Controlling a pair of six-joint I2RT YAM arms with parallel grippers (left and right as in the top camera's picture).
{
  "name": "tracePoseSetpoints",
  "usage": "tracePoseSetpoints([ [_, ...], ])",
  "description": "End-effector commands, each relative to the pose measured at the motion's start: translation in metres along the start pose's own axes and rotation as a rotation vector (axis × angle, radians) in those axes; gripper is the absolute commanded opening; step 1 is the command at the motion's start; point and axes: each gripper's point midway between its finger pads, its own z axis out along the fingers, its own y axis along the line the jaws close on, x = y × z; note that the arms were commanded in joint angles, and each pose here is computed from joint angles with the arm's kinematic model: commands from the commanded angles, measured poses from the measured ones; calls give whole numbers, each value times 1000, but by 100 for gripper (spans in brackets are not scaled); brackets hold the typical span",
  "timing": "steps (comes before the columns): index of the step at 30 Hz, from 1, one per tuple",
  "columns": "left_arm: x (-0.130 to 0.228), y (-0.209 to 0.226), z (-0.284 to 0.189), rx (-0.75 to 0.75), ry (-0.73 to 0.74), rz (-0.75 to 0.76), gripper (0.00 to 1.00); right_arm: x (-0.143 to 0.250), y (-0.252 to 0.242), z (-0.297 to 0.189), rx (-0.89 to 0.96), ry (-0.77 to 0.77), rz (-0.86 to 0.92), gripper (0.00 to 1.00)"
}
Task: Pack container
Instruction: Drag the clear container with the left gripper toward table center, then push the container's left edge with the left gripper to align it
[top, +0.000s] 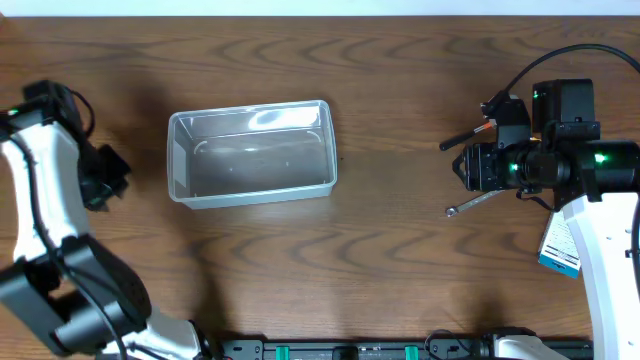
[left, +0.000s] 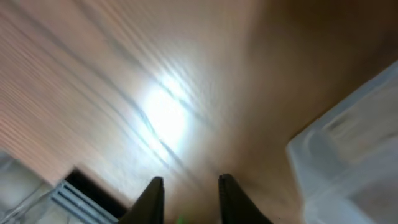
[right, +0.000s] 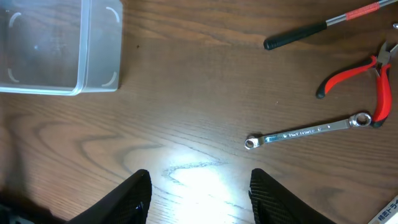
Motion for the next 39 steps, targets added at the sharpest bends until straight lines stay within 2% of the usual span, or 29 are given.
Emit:
tracePoseSetpoints([
  [1,23,-19,27,26,122,44,20,-5,0,-7,6,-24,-24,54],
  [6,33,-46,43,36,116,143,20,-5,0,-7,7,-24,-34,55],
  [14,46,-100,40,66,38,311,20,-5,0,-7,7,-24,-37,55],
  [26,70,-156,35,125,-28,465,20,-5,-1,-7,10,-24,-37,55],
  [34,59,-201,26,234,-165,515,20,-5,-1,-7,10,-23,-37,55],
  [39,45,-213,20,271,-238,508,20,-5,-1,-7,10,-24,-37,55],
])
